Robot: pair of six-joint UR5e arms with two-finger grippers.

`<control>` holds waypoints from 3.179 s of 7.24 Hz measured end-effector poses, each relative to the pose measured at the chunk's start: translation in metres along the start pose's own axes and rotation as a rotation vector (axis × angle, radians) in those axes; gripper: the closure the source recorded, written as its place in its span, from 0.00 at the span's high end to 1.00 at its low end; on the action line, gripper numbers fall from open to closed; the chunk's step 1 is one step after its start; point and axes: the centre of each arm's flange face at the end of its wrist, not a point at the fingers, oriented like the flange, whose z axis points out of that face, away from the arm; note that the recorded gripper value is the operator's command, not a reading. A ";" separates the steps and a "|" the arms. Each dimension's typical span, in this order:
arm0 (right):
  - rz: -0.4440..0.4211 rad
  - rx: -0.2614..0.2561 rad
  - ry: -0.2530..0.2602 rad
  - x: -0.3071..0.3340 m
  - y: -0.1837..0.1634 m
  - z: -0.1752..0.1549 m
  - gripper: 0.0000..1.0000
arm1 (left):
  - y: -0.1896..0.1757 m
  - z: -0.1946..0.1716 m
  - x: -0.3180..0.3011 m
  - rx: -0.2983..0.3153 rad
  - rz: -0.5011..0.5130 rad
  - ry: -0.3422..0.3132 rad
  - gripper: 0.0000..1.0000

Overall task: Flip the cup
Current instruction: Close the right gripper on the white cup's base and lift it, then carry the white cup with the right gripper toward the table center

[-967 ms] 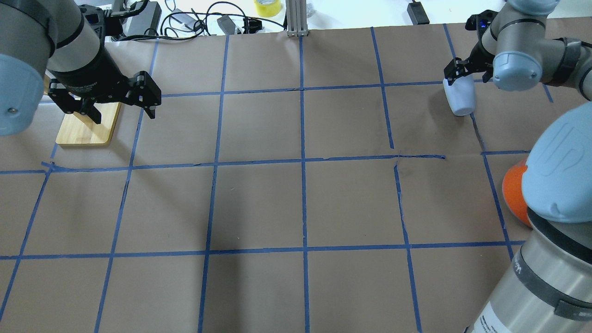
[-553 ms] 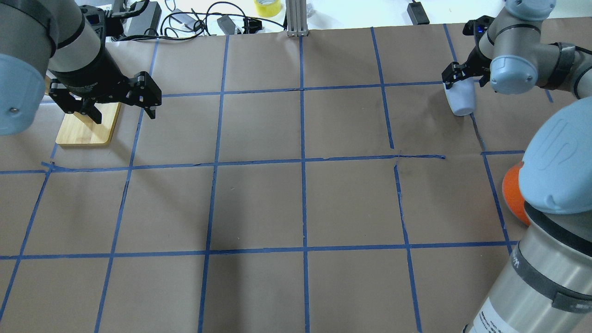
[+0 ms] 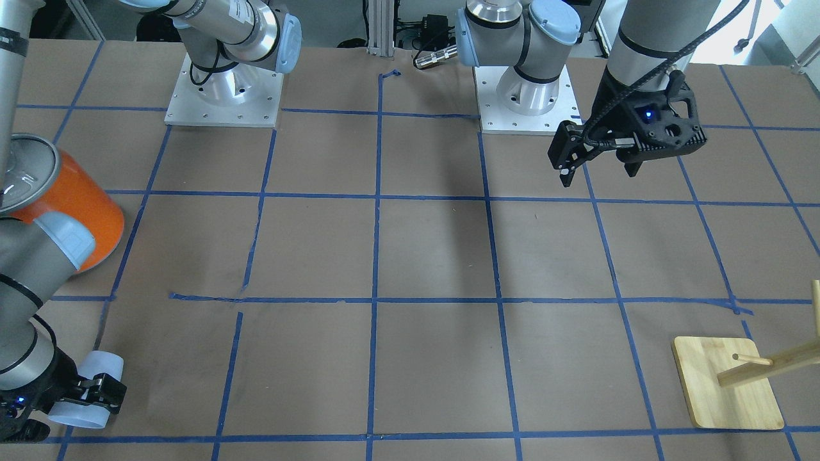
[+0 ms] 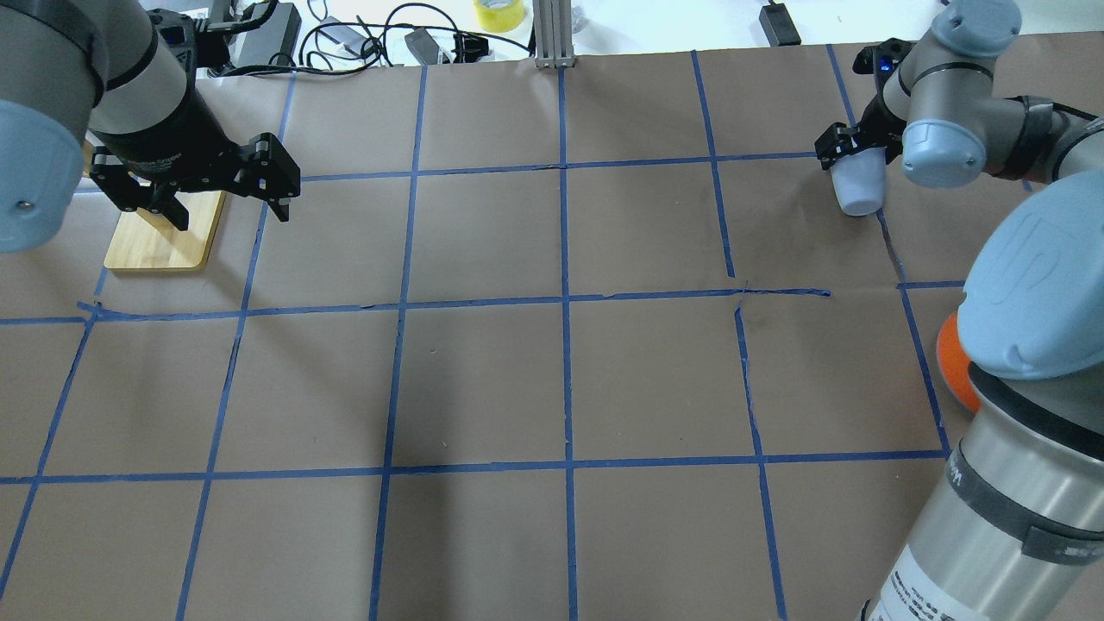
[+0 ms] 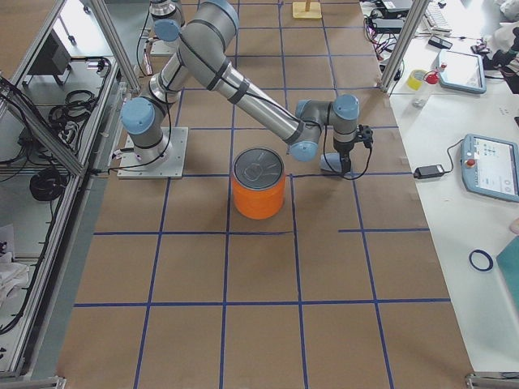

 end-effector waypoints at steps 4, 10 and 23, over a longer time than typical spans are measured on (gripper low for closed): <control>0.000 -0.019 -0.011 -0.001 0.002 0.005 0.16 | -0.004 0.000 -0.003 0.006 -0.009 0.001 1.00; -0.090 -0.157 -0.047 -0.051 0.012 -0.049 0.00 | -0.004 -0.002 -0.006 0.017 -0.014 0.002 1.00; -1.381 0.014 -0.232 -0.485 0.111 -0.067 0.00 | -0.015 0.012 -0.095 -0.079 -0.019 -0.017 1.00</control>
